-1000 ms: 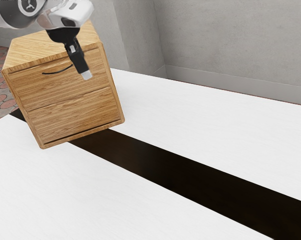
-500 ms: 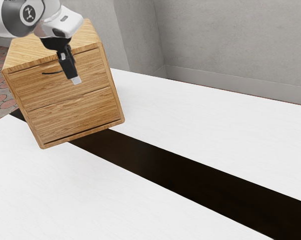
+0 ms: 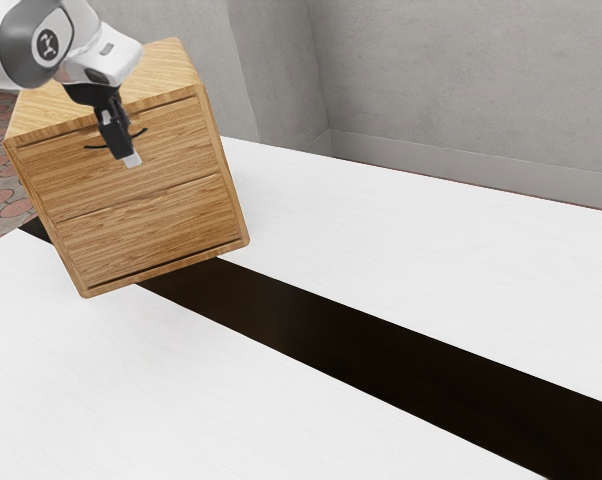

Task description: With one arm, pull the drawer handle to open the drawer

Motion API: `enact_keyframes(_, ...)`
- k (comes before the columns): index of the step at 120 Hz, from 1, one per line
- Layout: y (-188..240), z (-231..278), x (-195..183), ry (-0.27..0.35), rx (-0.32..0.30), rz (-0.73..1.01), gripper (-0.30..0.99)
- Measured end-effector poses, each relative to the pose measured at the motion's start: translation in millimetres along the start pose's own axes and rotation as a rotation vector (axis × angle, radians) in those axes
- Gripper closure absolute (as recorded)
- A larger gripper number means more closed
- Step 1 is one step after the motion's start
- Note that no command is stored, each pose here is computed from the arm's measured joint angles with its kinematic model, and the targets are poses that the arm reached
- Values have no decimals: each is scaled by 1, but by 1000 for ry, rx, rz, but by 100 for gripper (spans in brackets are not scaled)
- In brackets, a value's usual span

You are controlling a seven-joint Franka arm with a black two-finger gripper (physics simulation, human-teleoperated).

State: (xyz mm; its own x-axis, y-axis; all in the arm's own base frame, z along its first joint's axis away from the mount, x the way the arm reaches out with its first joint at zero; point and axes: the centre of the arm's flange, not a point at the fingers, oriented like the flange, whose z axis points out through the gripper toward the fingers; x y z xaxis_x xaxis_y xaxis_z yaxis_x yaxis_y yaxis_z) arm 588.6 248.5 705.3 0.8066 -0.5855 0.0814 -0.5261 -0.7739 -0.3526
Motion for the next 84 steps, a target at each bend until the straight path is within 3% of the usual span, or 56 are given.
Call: enact_keyframes(84, -30, 41, -21, -6, 22, -13, 0)
